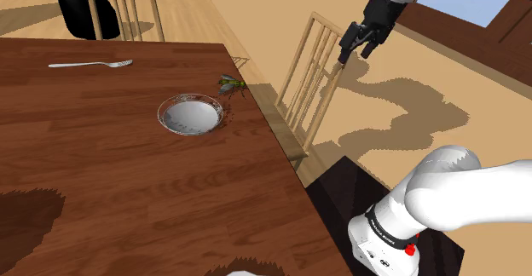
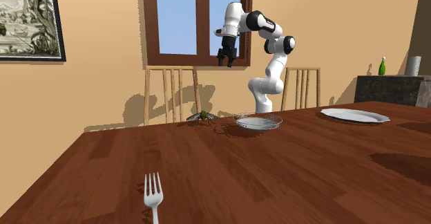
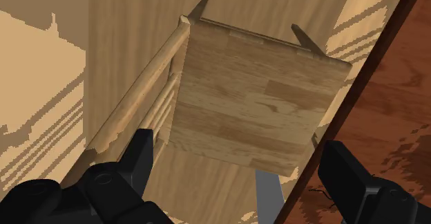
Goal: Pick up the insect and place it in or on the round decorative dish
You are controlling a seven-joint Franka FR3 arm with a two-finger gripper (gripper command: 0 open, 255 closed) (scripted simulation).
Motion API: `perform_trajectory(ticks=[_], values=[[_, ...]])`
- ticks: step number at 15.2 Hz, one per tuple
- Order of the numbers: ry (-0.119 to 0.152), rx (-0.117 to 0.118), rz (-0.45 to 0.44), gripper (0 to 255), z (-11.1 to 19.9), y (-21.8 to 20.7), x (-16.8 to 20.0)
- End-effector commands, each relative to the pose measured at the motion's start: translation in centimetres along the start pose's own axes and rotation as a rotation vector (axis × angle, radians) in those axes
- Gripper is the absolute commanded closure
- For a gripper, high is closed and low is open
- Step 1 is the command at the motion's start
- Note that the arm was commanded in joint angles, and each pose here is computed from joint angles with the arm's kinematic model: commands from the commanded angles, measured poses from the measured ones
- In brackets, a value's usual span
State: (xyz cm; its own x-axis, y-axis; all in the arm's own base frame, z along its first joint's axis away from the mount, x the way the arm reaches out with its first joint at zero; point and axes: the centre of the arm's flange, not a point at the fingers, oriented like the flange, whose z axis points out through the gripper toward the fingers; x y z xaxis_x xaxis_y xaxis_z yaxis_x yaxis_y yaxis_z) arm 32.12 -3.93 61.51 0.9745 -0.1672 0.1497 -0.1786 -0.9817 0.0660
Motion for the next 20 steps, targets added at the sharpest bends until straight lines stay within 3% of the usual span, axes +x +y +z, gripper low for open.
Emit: perform_trajectory(ticks=[1, 20], values=[[0.000, 0.000, 0.000, 0, 0.0, 0.0, 0.0], [-0.111, 0.023, -0.113, 0, 11.7, -14.8, 18.1]])
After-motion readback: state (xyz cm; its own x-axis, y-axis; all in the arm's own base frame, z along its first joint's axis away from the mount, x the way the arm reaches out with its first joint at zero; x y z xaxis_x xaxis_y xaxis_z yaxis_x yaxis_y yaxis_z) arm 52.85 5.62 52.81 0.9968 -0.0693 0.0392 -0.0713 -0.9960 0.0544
